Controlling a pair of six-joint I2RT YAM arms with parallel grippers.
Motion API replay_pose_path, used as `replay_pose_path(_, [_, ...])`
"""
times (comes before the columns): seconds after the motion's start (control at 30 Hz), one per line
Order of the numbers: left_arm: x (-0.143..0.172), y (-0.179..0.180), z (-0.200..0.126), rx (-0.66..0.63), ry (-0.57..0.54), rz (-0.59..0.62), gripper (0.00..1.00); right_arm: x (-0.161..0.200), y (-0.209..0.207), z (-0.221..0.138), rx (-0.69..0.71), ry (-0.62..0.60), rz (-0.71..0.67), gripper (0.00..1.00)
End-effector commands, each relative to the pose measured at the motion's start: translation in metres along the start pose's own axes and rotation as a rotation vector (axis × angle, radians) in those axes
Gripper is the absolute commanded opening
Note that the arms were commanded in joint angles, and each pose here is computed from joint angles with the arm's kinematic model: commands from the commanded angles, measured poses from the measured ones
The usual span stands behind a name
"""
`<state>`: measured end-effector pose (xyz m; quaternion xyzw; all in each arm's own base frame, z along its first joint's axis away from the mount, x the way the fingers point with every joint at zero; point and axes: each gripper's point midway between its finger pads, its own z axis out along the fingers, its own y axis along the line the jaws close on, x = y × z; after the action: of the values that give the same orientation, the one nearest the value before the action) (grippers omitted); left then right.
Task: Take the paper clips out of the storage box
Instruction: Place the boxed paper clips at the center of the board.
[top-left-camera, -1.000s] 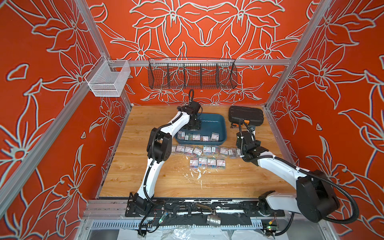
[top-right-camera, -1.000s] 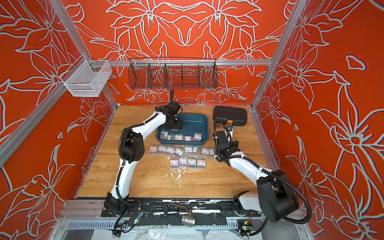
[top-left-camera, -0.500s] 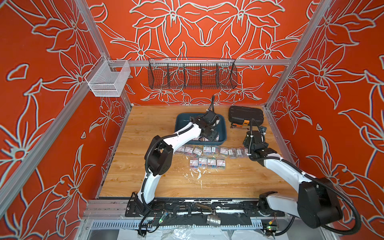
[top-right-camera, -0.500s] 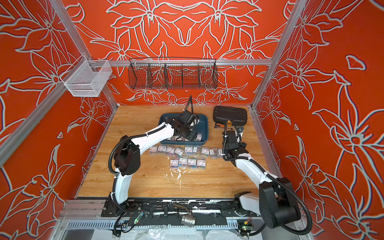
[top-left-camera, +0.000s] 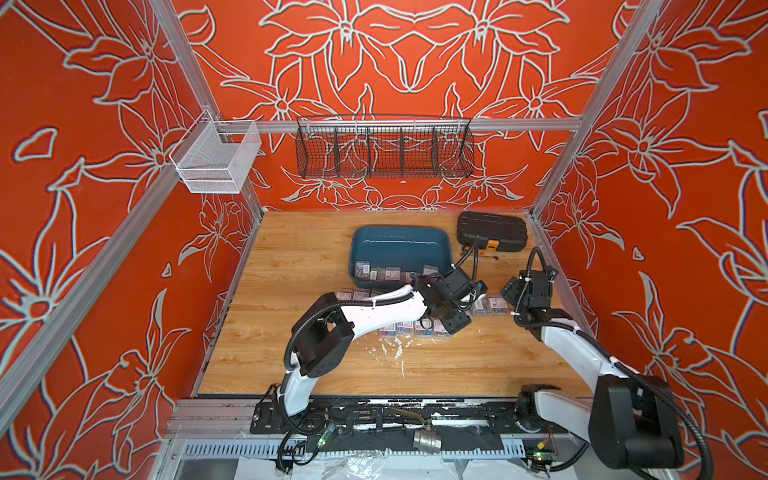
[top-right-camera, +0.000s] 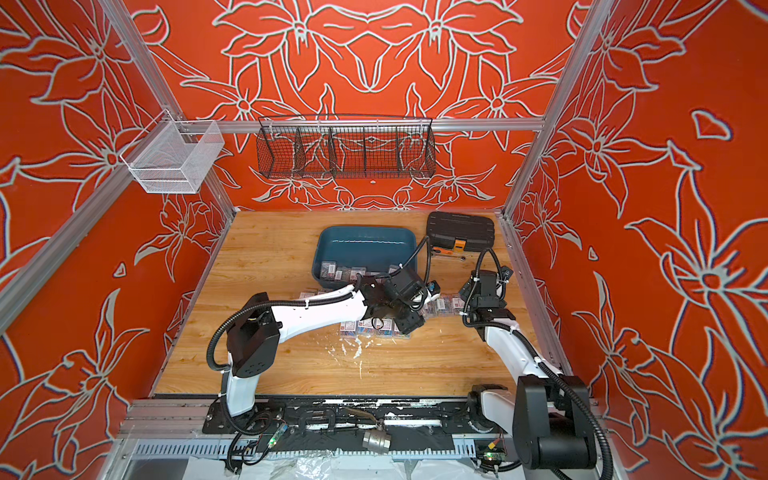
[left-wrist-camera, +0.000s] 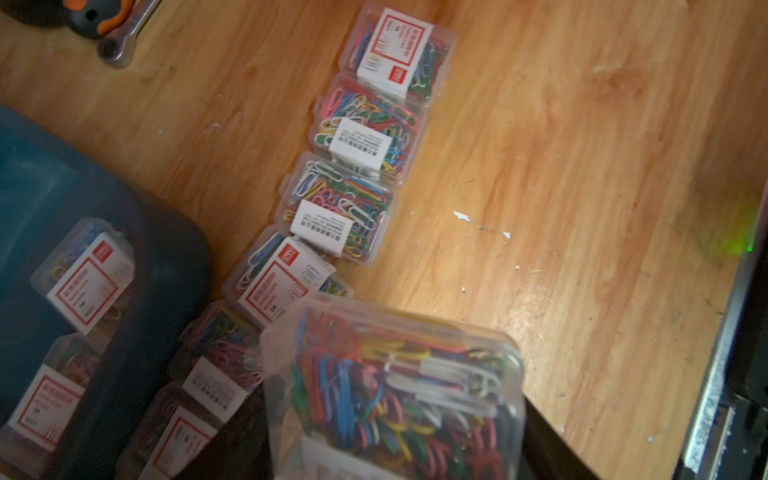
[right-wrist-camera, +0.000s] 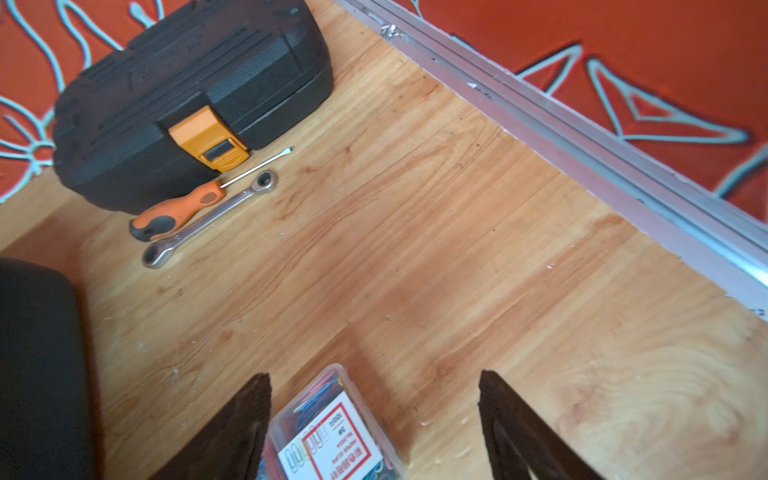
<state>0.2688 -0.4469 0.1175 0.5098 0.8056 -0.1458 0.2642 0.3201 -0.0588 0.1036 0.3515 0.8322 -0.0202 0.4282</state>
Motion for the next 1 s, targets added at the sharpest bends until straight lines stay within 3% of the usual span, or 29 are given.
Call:
replay_pose_path(0.0, [-0.004, -0.018, 0.013, 0.014, 0.003, 0.081, 0.67, -0.001, 0.0, -0.003, -0.025, -0.011, 0.044, 0.8])
replay_pose_path(0.3, [0.007, -0.032, 0.04, 0.041, 0.071, 0.156, 0.69, -0.001, 0.0, -0.004, -0.033, -0.018, 0.049, 0.8])
replay_pose_path(0.6, [0.014, -0.017, 0.064, -0.038, 0.133, 0.182, 0.83, 0.0, 0.0, -0.003, -0.035, -0.015, 0.049, 0.8])
replay_pose_path(0.73, [0.014, -0.016, 0.065, -0.046, 0.138, 0.184, 0.89, -0.001, 0.0, -0.003, -0.031, -0.012, 0.049, 0.8])
replay_pose_path(0.97, [0.004, -0.019, 0.056, -0.031, 0.096, 0.166, 0.89, 0.0, -0.002, -0.004, -0.028, -0.013, 0.051, 0.8])
